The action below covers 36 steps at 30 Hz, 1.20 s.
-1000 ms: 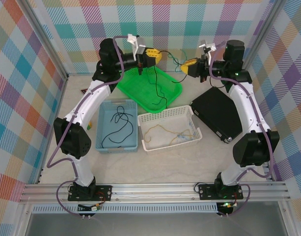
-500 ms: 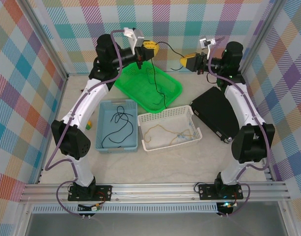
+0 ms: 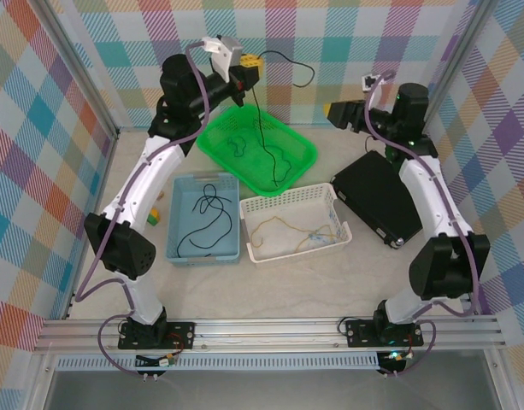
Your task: Untangle the cables
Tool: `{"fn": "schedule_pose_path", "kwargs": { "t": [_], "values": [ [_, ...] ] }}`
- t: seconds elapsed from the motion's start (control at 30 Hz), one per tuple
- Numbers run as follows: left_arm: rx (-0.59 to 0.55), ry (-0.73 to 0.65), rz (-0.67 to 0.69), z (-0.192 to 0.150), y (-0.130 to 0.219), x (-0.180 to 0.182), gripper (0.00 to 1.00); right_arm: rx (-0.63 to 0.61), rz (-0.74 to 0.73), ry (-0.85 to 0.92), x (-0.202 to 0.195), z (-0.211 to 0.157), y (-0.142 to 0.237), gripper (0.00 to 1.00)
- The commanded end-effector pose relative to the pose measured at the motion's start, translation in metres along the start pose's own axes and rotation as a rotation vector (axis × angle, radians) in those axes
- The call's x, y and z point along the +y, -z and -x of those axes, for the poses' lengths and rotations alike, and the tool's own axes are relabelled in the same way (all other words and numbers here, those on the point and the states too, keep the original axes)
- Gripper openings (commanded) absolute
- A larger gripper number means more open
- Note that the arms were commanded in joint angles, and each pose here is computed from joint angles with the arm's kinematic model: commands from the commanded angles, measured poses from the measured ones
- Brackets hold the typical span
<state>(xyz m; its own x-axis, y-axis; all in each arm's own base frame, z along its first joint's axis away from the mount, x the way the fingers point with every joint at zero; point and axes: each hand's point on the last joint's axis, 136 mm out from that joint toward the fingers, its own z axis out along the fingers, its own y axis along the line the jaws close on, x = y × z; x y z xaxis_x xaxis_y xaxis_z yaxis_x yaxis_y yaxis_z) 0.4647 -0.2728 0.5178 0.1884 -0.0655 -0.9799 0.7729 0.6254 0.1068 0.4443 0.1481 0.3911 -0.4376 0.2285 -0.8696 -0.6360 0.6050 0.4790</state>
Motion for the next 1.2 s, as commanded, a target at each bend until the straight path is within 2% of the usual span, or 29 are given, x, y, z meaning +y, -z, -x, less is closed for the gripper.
{"fn": "schedule_pose_path", "kwargs": {
  "t": [0.0, 0.17, 0.33, 0.47, 0.67, 0.93, 1.17],
  "values": [
    [-0.106, -0.064, 0.122, 0.066, 0.030, 0.009, 0.00, -0.019, -0.144, -0.019, -0.019, -0.006, 0.018, 0.66],
    [-0.148, -0.067, 0.223, 0.092, 0.047, 0.018, 0.00, 0.059, -0.160, -0.029, -0.027, -0.034, 0.020, 0.70],
    [-0.138, -0.060, 0.331, 0.101, 0.064, 0.028, 0.00, 0.184, -0.182, -0.176, -0.034, -0.058, 0.014, 0.66],
    [-0.105, -0.041, 0.436, 0.101, 0.081, 0.040, 0.00, 0.268, -0.151, -0.199, -0.021, -0.074, -0.001, 0.63],
    [-0.045, 0.027, 0.438, 0.094, 0.094, 0.037, 0.00, 0.265, -0.114, -0.274, -0.011, -0.076, -0.010, 0.61],
    [0.007, 0.026, 0.393, 0.097, 0.111, 0.017, 0.00, 0.278, -0.137, -0.301, -0.005, -0.078, -0.002, 0.61],
    [0.170, 0.004, 0.564, 0.074, 0.154, 0.026, 0.00, 0.274, -0.148, -0.282, 0.004, -0.077, 0.010, 0.61]
  ]
}}
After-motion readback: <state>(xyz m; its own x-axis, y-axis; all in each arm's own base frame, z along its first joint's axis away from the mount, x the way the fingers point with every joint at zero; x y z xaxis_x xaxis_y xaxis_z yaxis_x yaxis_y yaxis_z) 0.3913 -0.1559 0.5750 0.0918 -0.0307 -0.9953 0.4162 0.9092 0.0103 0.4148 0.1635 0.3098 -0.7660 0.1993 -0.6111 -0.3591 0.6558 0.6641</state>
